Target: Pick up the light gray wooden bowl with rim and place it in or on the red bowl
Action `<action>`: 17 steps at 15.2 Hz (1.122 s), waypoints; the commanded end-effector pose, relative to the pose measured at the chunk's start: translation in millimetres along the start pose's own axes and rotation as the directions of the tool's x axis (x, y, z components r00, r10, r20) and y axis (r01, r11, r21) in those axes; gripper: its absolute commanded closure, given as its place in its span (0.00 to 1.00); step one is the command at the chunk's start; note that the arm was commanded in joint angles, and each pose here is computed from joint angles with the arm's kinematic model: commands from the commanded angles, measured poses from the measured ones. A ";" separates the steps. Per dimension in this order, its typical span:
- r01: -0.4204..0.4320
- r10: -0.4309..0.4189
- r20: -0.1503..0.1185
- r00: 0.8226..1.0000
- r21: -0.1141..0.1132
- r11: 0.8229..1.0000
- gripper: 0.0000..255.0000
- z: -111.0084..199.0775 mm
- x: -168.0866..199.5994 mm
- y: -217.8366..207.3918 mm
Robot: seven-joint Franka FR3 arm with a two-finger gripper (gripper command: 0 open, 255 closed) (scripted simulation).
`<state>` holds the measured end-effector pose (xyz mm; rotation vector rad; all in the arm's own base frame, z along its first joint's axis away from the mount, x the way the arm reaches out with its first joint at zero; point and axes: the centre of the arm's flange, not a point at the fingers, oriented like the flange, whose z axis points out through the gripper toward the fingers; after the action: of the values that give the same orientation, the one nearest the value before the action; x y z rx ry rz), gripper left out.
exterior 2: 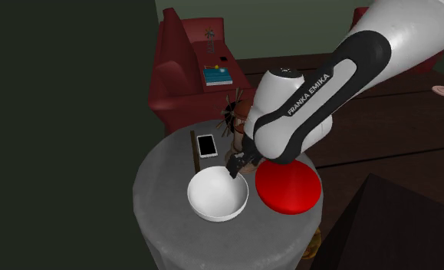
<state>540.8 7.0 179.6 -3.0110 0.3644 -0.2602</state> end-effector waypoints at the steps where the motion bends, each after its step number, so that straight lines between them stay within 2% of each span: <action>1: -0.002 0.002 0.000 1.000 0.000 1.000 0.00 17.4 2.0 -1.5; 8: -0.002 0.002 0.000 1.000 0.000 1.000 0.00 57.4 1.9 -1.5; 16: -0.002 0.002 0.000 1.000 0.000 1.000 0.00 57.4 1.9 -1.5; 17: -0.002 0.002 0.001 1.000 0.000 1.000 1.00 57.5 2.1 -1.5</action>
<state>554.4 12.4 125.1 -3.0099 0.3663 -0.2650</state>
